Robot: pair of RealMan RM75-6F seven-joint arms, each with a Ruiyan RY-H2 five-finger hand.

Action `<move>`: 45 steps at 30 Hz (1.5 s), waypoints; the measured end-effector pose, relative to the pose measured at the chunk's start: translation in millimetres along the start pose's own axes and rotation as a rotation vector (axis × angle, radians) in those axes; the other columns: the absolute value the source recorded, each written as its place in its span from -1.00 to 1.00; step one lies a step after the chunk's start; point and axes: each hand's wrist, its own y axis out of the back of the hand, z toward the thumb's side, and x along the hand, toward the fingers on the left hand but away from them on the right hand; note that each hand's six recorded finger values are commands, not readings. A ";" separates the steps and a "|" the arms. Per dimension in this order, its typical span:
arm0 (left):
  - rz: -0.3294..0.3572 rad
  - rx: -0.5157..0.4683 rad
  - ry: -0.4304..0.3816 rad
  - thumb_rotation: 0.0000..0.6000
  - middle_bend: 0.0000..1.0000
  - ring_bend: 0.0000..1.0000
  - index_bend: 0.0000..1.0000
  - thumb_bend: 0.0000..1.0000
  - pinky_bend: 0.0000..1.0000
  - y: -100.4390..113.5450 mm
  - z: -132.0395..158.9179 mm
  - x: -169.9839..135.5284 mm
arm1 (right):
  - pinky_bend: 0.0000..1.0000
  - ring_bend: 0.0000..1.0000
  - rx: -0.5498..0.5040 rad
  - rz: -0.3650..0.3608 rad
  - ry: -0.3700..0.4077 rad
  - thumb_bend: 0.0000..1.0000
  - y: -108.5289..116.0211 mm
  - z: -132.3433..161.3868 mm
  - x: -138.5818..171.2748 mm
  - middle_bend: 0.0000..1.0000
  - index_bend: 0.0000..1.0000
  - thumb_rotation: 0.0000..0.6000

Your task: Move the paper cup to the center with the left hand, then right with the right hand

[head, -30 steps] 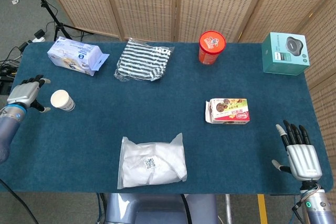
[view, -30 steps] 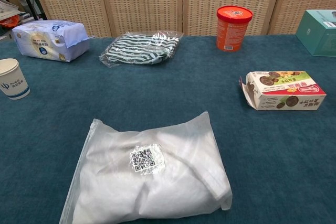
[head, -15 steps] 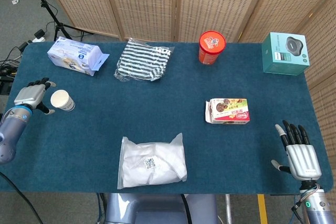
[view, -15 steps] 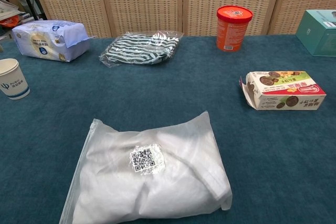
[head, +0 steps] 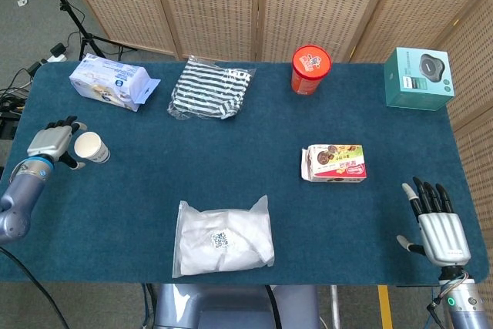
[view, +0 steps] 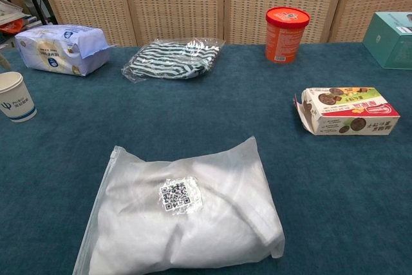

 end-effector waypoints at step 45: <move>0.012 -0.022 0.020 1.00 -1.00 -1.00 -0.41 -0.20 -1.00 -9.0 5.8 5.0 | -1.00 -1.00 -0.001 0.006 0.004 -0.74 -0.6 0.9 0.8 -1.00 -1.00 1.00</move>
